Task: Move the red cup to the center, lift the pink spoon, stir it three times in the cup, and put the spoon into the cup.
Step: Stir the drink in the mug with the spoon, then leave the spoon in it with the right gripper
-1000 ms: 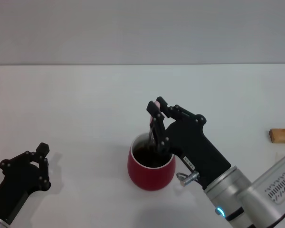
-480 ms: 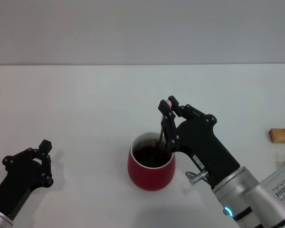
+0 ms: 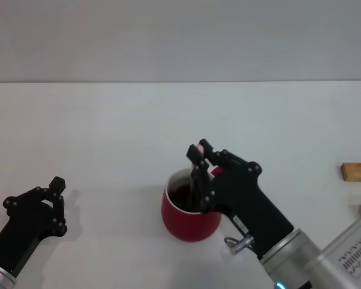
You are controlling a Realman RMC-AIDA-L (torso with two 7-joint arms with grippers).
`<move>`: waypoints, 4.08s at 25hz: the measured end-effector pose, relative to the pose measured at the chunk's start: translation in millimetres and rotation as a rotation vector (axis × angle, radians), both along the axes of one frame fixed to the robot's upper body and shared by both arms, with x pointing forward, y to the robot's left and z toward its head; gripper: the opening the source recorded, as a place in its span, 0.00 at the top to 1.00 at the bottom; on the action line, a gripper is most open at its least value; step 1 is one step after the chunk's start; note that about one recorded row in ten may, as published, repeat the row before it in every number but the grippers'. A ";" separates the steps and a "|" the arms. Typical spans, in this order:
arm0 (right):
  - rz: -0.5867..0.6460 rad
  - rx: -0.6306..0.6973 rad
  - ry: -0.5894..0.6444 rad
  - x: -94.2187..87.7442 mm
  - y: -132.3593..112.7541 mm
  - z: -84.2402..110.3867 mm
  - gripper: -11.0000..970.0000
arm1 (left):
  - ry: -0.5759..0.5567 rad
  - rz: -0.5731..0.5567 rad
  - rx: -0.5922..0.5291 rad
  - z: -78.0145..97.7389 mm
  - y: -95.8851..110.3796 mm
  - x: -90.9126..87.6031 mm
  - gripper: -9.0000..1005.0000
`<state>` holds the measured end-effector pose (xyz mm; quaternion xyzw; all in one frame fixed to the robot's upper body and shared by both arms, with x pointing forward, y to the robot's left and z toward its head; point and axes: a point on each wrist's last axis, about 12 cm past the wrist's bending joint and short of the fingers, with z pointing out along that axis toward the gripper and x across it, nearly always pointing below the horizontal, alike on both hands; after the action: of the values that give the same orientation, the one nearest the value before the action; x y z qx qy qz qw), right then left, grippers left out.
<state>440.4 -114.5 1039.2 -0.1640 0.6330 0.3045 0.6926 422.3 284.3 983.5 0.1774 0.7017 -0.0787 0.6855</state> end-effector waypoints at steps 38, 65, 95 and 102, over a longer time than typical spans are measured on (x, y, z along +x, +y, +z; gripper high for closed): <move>0.050 -0.047 0.060 -5.4 2.5 -10.4 0.98 | 0.012 0.006 0.006 -1.7 -0.2 0.9 0.99; 0.025 -0.102 -0.006 29.3 -3.3 -4.2 0.99 | 0.024 0.006 0.010 -2.6 -1.0 4.0 0.99; 0.114 -0.101 0.000 6.1 10.9 -6.2 0.99 | 0.030 0.000 0.011 -3.9 -1.1 0.0 0.99; 0.107 -0.101 0.013 11.1 6.1 -8.2 0.98 | 0.030 0.001 0.007 -4.1 -2.3 -0.7 0.99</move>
<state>451.5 -108.5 1031.0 -0.2303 0.6424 0.3100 0.6620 421.6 282.0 979.4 0.1781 0.7122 -0.0788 0.6744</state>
